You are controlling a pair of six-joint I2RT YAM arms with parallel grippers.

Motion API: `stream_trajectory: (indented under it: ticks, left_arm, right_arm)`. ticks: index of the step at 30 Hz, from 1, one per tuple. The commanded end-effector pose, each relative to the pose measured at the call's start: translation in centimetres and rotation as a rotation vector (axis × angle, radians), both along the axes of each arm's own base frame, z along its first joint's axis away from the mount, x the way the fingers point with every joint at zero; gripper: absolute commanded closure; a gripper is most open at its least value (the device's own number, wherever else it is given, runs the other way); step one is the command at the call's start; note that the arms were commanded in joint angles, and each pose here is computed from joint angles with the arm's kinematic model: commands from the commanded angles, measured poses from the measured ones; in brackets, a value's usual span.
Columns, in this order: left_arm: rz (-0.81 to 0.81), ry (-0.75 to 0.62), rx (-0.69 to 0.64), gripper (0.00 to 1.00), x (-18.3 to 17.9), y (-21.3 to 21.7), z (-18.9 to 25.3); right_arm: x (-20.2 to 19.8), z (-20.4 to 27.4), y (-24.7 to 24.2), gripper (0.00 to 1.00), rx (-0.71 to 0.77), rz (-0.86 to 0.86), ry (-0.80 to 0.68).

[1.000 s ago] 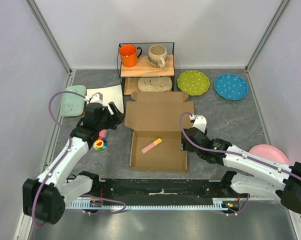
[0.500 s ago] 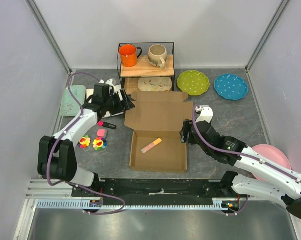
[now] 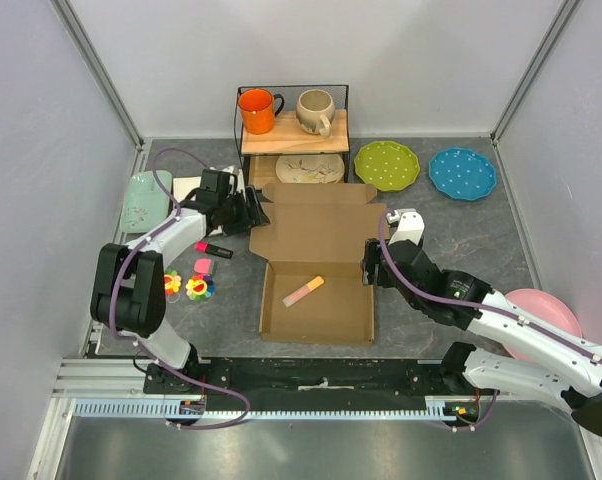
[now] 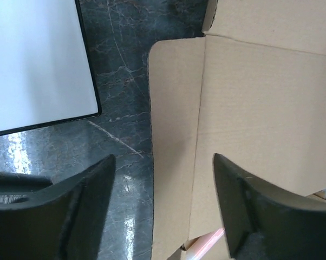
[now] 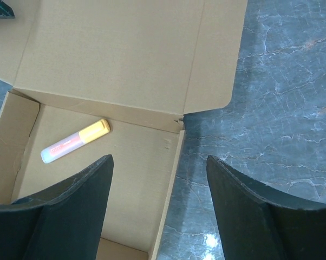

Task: Fold the paper box

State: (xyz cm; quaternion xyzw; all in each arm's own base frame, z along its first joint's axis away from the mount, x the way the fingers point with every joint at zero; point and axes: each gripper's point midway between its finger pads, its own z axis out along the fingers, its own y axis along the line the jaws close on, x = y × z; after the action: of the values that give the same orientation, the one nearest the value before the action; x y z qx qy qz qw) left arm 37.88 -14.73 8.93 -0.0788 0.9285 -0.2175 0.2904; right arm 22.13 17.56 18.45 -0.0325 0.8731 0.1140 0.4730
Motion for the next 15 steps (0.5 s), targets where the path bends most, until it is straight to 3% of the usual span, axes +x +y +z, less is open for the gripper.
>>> stream_trajectory:
  ticks: [1,4,5,8,15]
  left_arm:
    - [-0.080,-0.076,-0.044,0.27,1.0,-1.8,1.1]
    - [-0.120,-0.095,-0.083,0.44,0.8,-2.6,1.5]
    - [-0.129,-0.112,-0.090,0.53,1.0,-2.8,1.8]
    - [-0.158,-0.160,-0.114,0.67,0.9,-3.2,2.9]
    - [-0.215,-0.232,-0.162,0.79,-0.4,-4.0,4.7]
  right_arm:
    - [0.7,2.1,0.1,0.23,0.011,-0.007,-0.053]
    - [0.8,2.4,0.1,0.22,0.000,0.001,-0.061]
    - [0.8,2.7,0.2,0.22,0.000,0.011,-0.066]
    - [0.8,3.4,0.0,0.22,-0.023,0.024,-0.082]
    - [1.7,5.4,-1.7,0.21,-0.091,-0.026,-0.129]
